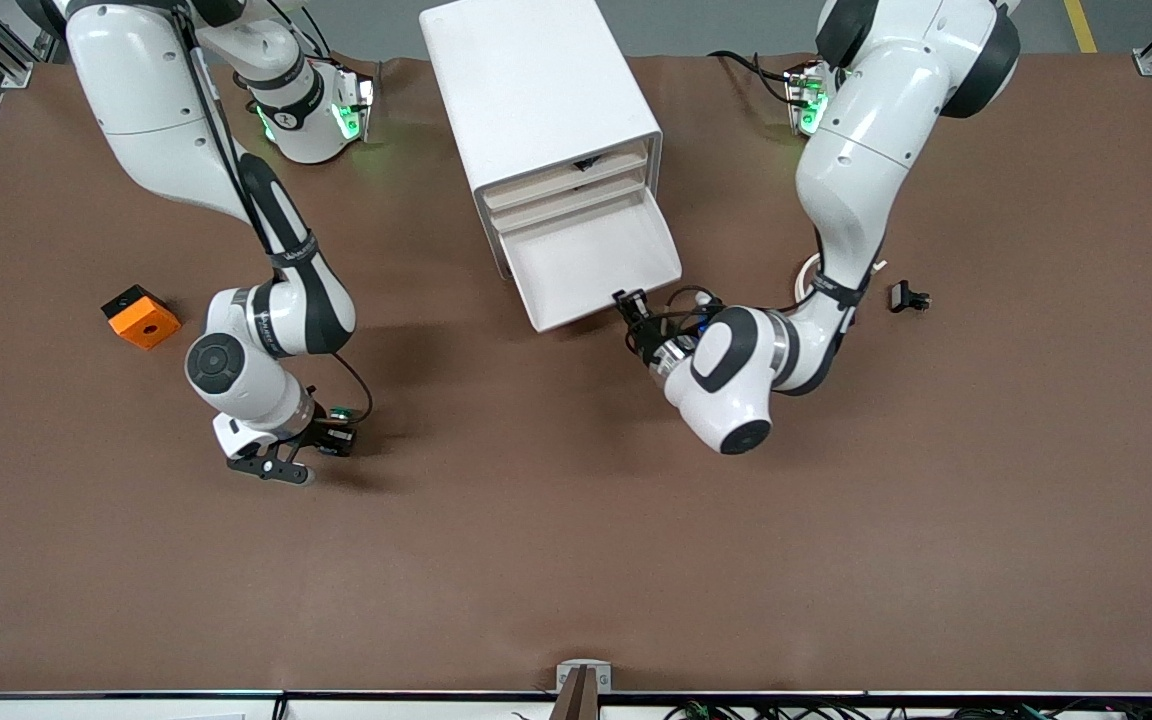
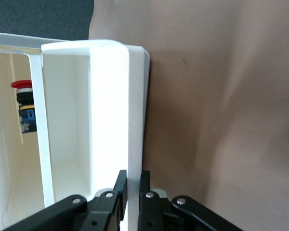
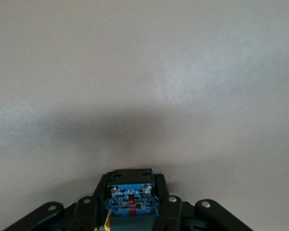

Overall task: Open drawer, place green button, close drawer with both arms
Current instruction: 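Carry the blue button over the open drawer with the right gripper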

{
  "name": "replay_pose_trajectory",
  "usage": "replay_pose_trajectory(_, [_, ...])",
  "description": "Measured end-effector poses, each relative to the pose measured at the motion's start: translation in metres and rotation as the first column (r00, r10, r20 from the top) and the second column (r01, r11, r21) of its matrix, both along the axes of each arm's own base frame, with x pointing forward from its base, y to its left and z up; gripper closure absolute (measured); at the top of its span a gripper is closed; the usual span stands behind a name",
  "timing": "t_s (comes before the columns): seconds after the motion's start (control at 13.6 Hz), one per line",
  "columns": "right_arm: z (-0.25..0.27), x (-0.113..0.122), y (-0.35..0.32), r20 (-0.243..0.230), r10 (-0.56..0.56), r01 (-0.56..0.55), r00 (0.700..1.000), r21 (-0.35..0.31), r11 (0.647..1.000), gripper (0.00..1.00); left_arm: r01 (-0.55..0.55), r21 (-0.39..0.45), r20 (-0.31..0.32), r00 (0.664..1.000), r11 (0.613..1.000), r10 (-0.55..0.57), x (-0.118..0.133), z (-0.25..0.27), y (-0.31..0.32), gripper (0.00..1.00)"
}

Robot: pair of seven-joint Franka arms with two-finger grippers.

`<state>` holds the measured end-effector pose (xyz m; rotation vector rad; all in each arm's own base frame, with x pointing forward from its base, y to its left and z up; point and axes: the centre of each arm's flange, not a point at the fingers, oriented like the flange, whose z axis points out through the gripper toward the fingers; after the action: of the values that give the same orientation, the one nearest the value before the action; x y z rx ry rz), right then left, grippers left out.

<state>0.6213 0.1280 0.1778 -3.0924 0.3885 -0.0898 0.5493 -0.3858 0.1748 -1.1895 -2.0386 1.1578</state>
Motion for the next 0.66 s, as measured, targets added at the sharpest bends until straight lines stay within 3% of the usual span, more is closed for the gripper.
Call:
replay_pose_trajectory(0.22, [0.015,-0.005,0.05,-0.031,-0.111,0.111,0.993,0.008,0.994,0.59,-0.023,-0.011,0.017,1.0,1.0,0.023,0.013,0.005,0.012,0.86])
replay_pose_trajectory(0.52, [0.077,-0.009,0.114,-0.096,-0.252,0.253,0.963,0.001,0.967,0.59,-0.044,-0.025,0.058,0.997,0.999,0.045,0.031,0.021,0.016,0.5])
replay_pose_trajectory(0.66, [0.111,-0.021,0.157,-0.097,-0.31,0.312,0.946,0.008,0.95,0.59,-0.063,-0.02,0.09,0.994,0.998,0.064,0.045,0.03,0.026,0.29])
